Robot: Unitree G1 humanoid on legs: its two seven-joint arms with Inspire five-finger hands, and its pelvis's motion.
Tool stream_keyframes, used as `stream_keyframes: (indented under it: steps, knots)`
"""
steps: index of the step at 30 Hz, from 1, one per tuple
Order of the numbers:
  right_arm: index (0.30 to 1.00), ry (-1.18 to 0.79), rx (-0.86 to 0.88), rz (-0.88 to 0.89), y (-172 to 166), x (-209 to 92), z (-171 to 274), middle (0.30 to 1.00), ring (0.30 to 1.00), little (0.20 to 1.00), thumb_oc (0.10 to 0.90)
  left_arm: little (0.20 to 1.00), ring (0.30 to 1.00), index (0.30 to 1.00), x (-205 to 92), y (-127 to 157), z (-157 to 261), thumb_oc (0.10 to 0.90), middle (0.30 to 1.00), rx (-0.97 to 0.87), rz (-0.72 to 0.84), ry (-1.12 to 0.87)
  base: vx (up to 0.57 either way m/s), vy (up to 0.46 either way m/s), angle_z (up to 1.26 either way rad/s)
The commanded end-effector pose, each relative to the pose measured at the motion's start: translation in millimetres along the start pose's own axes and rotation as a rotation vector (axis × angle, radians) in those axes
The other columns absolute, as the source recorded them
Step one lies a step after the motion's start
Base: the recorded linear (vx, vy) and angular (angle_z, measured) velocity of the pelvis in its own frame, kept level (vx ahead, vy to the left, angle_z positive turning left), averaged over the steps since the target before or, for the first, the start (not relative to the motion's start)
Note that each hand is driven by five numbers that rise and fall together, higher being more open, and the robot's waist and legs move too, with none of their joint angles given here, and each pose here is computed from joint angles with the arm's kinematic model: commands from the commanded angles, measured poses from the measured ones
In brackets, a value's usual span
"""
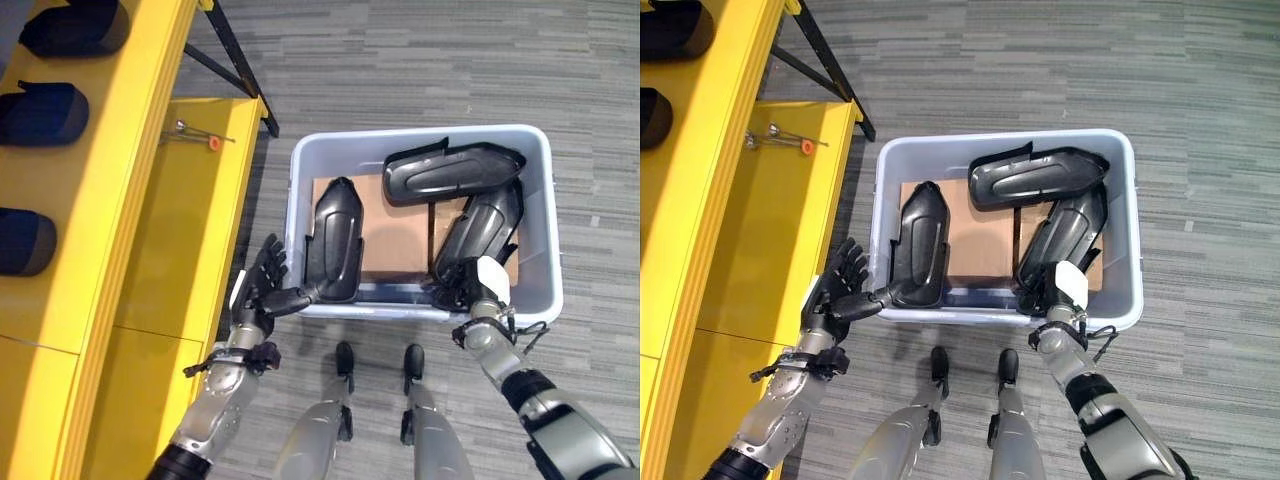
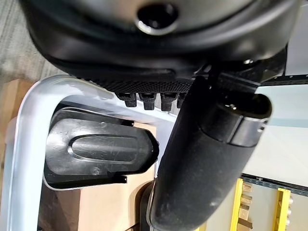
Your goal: Move parts from the plastic box to the shelf.
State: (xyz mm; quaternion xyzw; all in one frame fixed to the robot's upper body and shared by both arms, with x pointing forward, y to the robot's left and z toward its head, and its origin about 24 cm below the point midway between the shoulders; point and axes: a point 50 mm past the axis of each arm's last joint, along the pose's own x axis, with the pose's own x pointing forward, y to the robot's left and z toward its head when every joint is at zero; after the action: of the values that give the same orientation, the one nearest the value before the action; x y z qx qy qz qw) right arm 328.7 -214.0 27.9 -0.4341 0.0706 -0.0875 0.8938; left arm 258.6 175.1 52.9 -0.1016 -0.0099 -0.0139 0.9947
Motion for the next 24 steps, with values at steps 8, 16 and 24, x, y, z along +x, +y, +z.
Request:
stream_keyframes:
  steps: [8, 16, 24]
  knots:
    - [0.300, -0.270, 0.141, -0.140, -38, -13, 40, 0.300, 0.300, 0.300, 0.400, 1.000, 1.000, 1.000, 5, 8, 36, 0.900, 1.000, 0.064, 0.005, -0.188, 0.04, -0.025, -0.02]
    - [0.300, -0.339, 0.163, -0.189, -61, -28, 40, 0.300, 0.300, 0.300, 0.400, 1.000, 1.000, 1.000, -1, 23, 30, 0.900, 1.000, 0.098, 0.040, -0.151, 0.05, -0.028, -0.06]
    - [0.300, -0.404, 0.201, -0.244, -85, -49, 36, 0.300, 0.300, 0.300, 0.400, 1.000, 1.000, 1.000, -14, 42, 18, 0.900, 1.000, 0.137, 0.098, -0.091, 0.05, -0.034, -0.05]
